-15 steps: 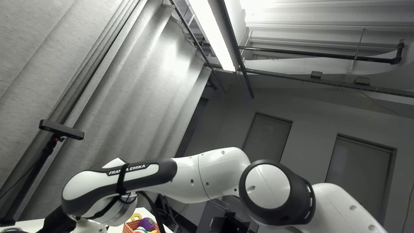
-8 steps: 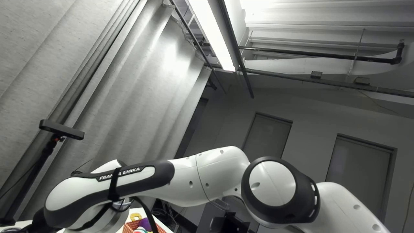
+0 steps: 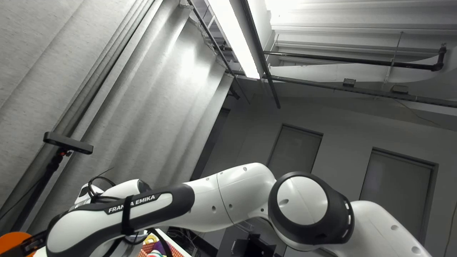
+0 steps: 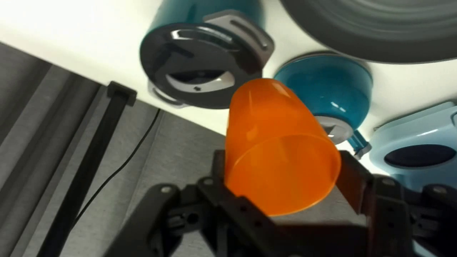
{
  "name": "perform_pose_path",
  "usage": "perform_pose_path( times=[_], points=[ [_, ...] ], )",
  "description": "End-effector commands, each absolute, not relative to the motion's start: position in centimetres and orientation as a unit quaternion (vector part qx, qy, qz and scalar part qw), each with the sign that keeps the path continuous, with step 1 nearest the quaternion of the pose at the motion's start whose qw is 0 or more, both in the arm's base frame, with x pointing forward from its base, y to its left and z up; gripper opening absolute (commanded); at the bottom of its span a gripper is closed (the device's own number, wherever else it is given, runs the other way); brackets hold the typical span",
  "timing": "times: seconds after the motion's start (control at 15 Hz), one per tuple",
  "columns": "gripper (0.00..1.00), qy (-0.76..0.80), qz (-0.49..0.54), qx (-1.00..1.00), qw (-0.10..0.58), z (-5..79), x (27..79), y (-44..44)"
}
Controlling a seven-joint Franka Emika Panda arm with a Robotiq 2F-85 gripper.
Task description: Take the orange cup and pour some of its contents into the pot and some onto the plate.
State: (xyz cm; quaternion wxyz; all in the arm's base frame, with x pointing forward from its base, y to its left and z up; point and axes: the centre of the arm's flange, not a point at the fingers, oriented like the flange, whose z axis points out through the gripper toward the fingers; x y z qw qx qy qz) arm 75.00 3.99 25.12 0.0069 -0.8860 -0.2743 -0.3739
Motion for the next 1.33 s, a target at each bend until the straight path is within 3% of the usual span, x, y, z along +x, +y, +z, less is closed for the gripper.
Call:
perform_pose_path(
  times=[0.0,0.27,0.73,1.27],
  points=[
    [0.51,-0.309,-0.417,-0.853,-0.060,25.3,74.3,0.8],
    [0.51,-0.336,-0.426,-0.833,-0.107,24.5,73.6,-1.7],
    [0.51,-0.345,-0.437,-0.824,-0.109,25.3,72.5,-0.6],
    [0.51,-0.382,-0.484,-0.769,-0.169,26.1,70.8,1.2]
  ],
)
